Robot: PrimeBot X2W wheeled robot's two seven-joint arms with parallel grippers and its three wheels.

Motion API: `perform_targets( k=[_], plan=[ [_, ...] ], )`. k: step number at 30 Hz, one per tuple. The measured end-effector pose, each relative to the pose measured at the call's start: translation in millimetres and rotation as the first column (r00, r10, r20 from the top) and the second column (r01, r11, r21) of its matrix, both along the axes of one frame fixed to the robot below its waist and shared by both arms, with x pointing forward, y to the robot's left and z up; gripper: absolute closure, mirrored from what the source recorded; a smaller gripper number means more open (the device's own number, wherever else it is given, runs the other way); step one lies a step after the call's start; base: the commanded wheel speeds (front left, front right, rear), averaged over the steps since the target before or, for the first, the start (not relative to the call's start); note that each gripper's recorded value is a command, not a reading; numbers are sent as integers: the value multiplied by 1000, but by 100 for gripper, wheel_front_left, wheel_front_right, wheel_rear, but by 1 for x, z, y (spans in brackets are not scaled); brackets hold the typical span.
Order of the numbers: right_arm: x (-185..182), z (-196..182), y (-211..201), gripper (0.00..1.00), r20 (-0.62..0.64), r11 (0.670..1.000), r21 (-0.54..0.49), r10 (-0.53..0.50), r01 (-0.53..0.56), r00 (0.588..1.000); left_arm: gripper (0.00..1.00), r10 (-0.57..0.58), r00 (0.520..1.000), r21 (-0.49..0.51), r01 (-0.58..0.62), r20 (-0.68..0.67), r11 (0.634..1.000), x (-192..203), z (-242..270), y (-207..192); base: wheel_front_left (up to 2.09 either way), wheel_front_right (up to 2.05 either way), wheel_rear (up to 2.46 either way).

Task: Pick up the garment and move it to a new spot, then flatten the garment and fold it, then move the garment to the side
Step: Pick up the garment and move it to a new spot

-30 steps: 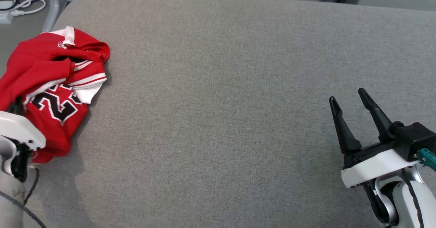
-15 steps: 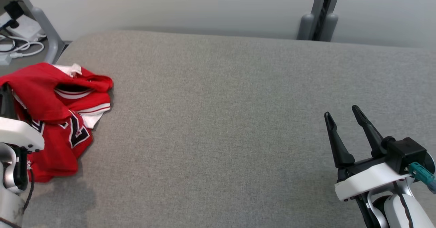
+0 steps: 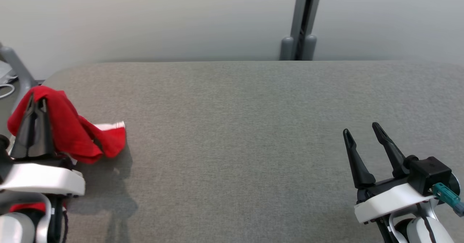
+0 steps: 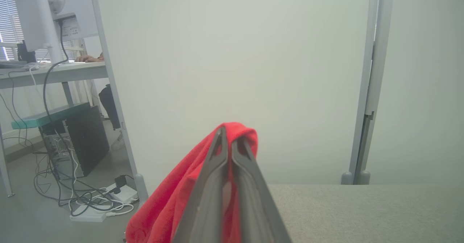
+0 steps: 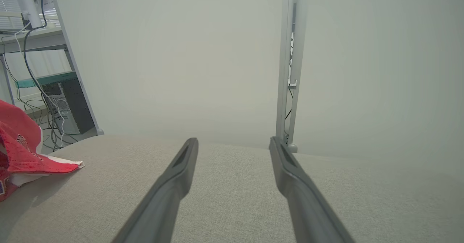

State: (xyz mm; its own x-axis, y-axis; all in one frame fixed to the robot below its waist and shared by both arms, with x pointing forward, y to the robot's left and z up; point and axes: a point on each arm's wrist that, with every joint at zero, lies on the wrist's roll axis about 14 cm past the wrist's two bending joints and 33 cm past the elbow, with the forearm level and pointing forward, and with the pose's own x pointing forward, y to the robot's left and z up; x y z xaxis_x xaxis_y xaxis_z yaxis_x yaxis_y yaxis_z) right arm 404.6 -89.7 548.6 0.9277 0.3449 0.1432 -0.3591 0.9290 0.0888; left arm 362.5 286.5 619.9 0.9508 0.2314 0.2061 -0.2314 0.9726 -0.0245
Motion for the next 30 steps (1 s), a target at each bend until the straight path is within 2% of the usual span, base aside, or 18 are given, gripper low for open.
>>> perform_targets(
  k=[7,12,14,21,24,30],
  plan=[
    [-7,6,-24,0,13,997,3,-71,71,997,100,-214,976,5,214,42,977,15,15,-82,0,0,0],
    [-11,9,-45,0,21,991,7,-131,131,991,100,-400,915,-19,402,48,916,36,13,-149,0,0,0],
    [-13,9,-56,0,20,987,10,-162,161,987,100,-484,875,-33,485,31,874,43,7,-180,0,0,0],
    [-18,5,-97,0,10,960,8,-280,280,960,100,-723,690,-43,722,-25,690,66,-16,-281,0,0,0],
    [-20,-1,-113,0,-6,945,7,-326,326,945,100,-791,608,-79,787,-64,612,71,-36,-319,0,0,0],
    [-19,-18,-134,0,-44,921,-1,-390,391,920,100,-870,467,-188,851,-156,490,72,-94,-376,0,0,0]
  ],
)
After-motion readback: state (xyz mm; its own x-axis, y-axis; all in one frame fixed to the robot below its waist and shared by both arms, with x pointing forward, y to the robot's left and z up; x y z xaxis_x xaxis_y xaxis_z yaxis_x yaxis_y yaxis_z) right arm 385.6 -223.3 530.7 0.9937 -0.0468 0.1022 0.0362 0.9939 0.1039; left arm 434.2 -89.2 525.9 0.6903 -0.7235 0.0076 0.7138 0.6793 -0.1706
